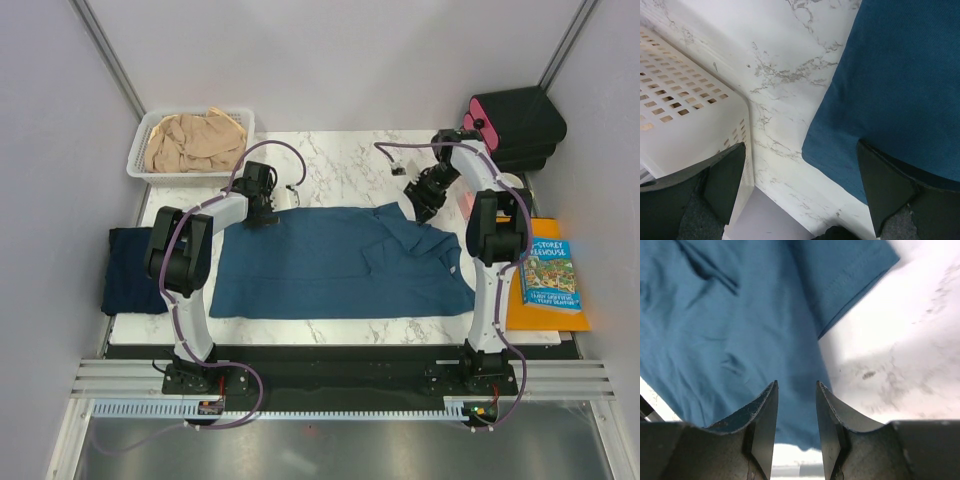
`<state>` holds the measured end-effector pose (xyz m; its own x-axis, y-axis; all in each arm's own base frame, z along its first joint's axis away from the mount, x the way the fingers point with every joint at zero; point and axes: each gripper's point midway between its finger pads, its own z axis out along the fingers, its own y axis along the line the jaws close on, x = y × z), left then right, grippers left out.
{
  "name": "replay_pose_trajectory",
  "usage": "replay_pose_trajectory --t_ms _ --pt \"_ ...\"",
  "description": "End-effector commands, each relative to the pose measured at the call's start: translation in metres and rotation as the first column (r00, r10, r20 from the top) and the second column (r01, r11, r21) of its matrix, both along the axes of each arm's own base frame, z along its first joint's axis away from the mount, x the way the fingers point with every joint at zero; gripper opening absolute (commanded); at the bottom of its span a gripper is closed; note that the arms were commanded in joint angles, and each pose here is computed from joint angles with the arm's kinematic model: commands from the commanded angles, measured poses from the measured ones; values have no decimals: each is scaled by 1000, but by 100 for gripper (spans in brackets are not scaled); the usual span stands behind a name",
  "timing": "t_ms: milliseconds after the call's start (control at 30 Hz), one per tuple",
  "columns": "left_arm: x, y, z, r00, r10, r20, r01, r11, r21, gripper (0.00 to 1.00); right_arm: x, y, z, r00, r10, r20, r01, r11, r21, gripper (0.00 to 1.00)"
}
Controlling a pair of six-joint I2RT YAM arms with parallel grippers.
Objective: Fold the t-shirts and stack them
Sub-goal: Grap the side of the flattened tshirt furthest away from the robot with both arms
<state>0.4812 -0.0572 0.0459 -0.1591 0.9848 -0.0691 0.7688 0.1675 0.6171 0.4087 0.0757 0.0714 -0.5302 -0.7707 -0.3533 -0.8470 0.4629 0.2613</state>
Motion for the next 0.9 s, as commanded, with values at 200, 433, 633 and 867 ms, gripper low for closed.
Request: replay_pose_trajectory --t_ms 200,433,633,867 --pt "-12 -6 -24 997 -38 -61 38 999 -1 99 61 27 -15 988 -145 57 136 981 138 43" --pt "-15 -3 -24 997 -37 -63 38 999 8 99 69 31 -1 986 -128 111 108 980 168 46" --pt "-12 -4 -24 997 -38 -61 39 999 11 99 76 36 1 984 -136 118 111 975 193 46" --pt "-8 -4 -20 998 -43 -51 44 999 18 99 76 49 4 984 -140 108 110 963 248 34"
